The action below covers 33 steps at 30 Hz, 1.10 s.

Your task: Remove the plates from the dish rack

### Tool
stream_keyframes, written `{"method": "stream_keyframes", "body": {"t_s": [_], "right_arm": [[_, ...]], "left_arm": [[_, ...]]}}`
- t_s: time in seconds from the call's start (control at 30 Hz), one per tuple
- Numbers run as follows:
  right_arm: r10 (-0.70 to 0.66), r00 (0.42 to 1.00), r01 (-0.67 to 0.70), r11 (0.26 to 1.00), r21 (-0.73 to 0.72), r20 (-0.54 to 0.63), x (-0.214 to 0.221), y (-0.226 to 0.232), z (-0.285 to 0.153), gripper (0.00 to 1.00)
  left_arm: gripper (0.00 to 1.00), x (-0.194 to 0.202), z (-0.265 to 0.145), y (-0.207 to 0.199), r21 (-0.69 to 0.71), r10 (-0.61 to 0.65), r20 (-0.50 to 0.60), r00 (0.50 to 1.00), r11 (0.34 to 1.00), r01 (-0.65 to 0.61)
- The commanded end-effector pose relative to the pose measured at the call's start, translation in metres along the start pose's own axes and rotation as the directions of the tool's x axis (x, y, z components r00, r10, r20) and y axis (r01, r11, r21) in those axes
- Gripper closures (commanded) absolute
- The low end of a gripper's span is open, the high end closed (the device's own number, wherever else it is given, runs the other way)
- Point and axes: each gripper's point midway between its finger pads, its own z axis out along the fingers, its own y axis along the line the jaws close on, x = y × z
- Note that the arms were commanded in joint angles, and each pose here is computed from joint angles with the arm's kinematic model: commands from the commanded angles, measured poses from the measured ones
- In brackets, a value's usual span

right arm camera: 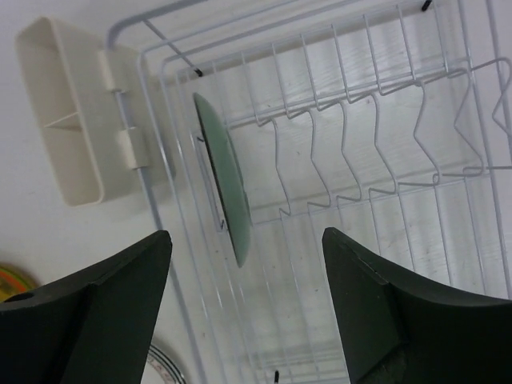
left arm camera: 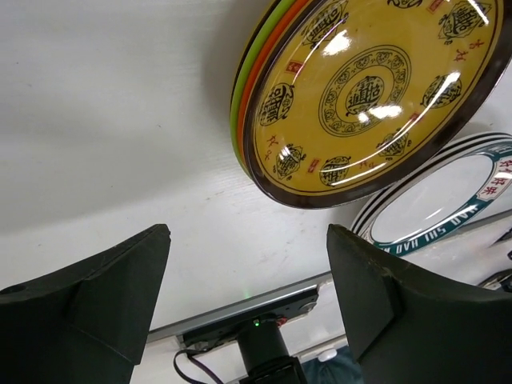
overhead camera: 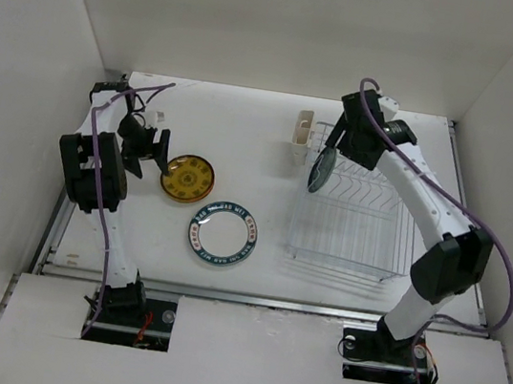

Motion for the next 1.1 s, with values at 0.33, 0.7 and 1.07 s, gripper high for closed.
{"method": "stream_keyframes", "body": {"t_s": [0.33,0.7,1.07], "right_arm": [[-0.060,0.990,0.066,0.997,0.048,-0.127,0.044,0.012,0.076,0.63],[-0.134,0.989,0.142,0.982,0.128,-0.064,0.018,-0.004,0.055,1.00],[-0.175,0.973,0.157,0.980,0.123,0.150,-0.066,0.001,-0.053,1.00]], "left_arm": [[0.23,0.003,-0.066,-0.009,-0.137,0.043,0.151,0.988,0.990,-0.022],[0.23,0.012,-0.084,-0.021,-0.128,0.093,0.201,0.975,0.989,-0.068],[0.22,0.015,-0.114,-0.084,0.104,0.184,0.295,0.937,0.969,-0.223]]}}
